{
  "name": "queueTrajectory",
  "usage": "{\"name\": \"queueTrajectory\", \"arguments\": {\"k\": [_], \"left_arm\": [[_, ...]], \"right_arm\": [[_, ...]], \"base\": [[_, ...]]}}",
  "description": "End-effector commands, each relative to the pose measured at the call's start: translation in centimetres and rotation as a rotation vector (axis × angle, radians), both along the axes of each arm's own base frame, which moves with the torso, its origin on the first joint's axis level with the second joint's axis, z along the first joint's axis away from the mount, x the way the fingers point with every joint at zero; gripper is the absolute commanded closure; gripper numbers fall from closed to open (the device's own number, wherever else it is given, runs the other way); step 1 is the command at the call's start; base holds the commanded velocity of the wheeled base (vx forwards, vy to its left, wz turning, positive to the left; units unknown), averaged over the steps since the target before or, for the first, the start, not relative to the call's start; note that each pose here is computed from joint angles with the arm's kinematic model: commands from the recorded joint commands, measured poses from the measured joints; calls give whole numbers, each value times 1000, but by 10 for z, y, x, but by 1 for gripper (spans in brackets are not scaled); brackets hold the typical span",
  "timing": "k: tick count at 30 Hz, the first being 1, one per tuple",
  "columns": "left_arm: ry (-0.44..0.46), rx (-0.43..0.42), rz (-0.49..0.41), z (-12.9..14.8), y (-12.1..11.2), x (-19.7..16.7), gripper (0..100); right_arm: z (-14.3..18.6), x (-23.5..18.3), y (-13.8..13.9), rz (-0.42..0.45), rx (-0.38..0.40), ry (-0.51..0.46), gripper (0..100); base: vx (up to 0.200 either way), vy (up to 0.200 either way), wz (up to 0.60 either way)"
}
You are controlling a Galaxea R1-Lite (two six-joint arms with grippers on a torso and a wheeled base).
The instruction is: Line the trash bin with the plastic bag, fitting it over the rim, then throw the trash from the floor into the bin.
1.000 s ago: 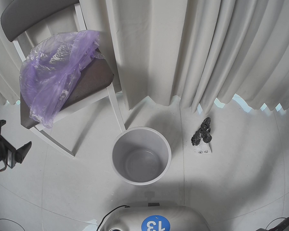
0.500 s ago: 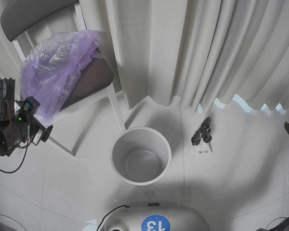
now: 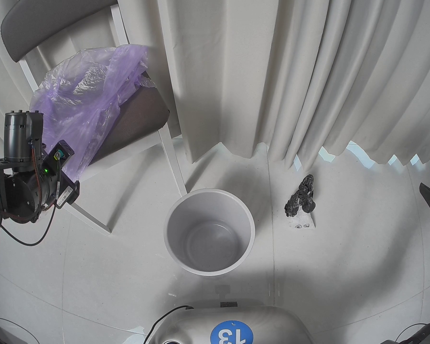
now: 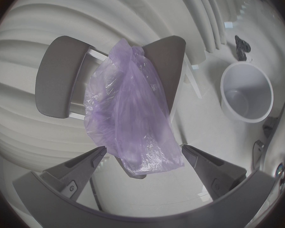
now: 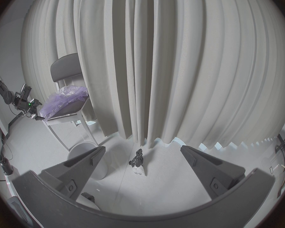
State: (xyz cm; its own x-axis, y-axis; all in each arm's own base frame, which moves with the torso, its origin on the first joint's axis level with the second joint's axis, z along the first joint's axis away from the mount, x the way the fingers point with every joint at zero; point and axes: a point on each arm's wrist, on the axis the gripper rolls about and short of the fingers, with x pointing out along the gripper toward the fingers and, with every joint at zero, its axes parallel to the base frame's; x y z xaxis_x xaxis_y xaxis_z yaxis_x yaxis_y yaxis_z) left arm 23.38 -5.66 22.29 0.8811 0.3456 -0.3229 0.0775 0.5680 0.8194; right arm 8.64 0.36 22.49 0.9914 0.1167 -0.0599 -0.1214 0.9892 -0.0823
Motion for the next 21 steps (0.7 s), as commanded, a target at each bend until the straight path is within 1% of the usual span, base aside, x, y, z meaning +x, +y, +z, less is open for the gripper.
{"name": "queueTrajectory", "arguments": {"k": [1,7,13,15,21], "left_arm": [[1,52,24,-3,1,2,0],[4,152,44,-6,8,3,0],[-44,281,78,-1,25,4,0],[-51,295,83,-2,28,5,0],[-39,295,80,-6,26,9,0]], "right_arm": [[-2,4,0,4,1,15,0],[-4,4,1,6,1,23,0],[-5,6,1,10,1,32,0],[-5,8,2,21,0,40,0],[-7,10,3,33,0,52,0]], "base": [[0,0,0],[0,0,0],[0,0,0],[0,0,0],[0,0,0]]}}
